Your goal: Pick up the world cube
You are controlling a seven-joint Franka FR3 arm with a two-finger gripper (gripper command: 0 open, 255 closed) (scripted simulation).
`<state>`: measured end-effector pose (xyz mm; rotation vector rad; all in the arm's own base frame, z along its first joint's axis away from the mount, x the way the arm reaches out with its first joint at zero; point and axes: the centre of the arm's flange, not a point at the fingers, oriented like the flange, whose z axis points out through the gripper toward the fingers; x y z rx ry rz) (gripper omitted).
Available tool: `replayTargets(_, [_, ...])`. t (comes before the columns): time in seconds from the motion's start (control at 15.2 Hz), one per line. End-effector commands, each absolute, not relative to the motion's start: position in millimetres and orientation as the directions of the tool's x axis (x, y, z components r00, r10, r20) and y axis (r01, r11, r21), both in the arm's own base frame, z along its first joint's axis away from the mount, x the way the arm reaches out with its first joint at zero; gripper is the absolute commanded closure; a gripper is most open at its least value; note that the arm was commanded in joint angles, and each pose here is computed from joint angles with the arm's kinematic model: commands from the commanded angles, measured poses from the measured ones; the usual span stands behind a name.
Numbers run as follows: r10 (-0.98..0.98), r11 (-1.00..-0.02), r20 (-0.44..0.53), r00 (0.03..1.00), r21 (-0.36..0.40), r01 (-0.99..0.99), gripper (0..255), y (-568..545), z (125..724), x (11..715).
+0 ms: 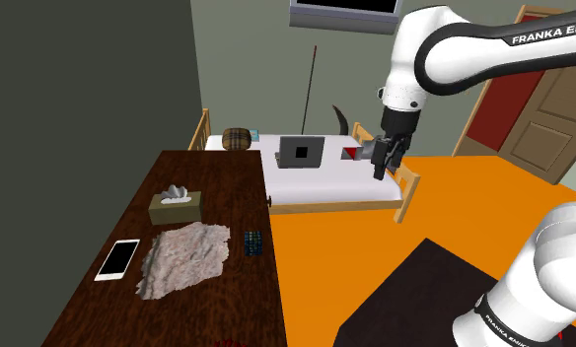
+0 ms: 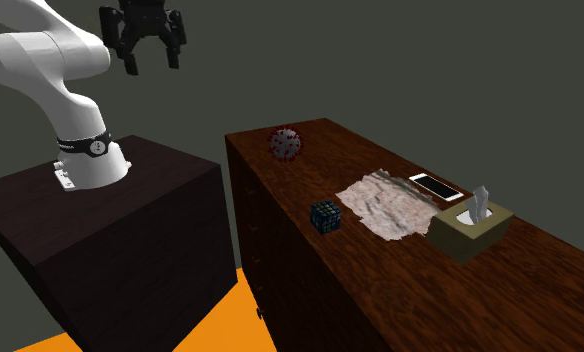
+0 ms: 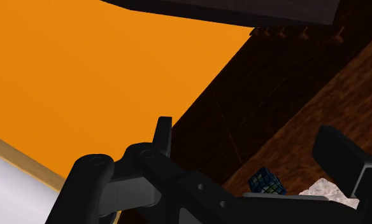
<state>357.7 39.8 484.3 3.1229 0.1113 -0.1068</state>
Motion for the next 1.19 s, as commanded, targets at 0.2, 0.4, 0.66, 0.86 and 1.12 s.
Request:
replayTargets(0.2, [0.056, -0.998, -0.059, 0.997, 0.011, 0.056, 0, 71, 438, 391])
replayTargets(0.4, [0.047, -0.999, -0.055, 0.997, 0.011, 0.048, 0, 89, 410, 411])
replayTargets(0.66, [0.035, -0.999, -0.05, 0.998, 0.011, 0.036, 0, 112, 373, 440])
replayTargets(0.86, [0.027, -1.0, -0.046, 0.999, 0.01, 0.027, 0, 130, 345, 461])
replayTargets(1.12, [0.015, -1.0, -0.04, 0.999, 0.009, 0.015, 0, 152, 308, 490])
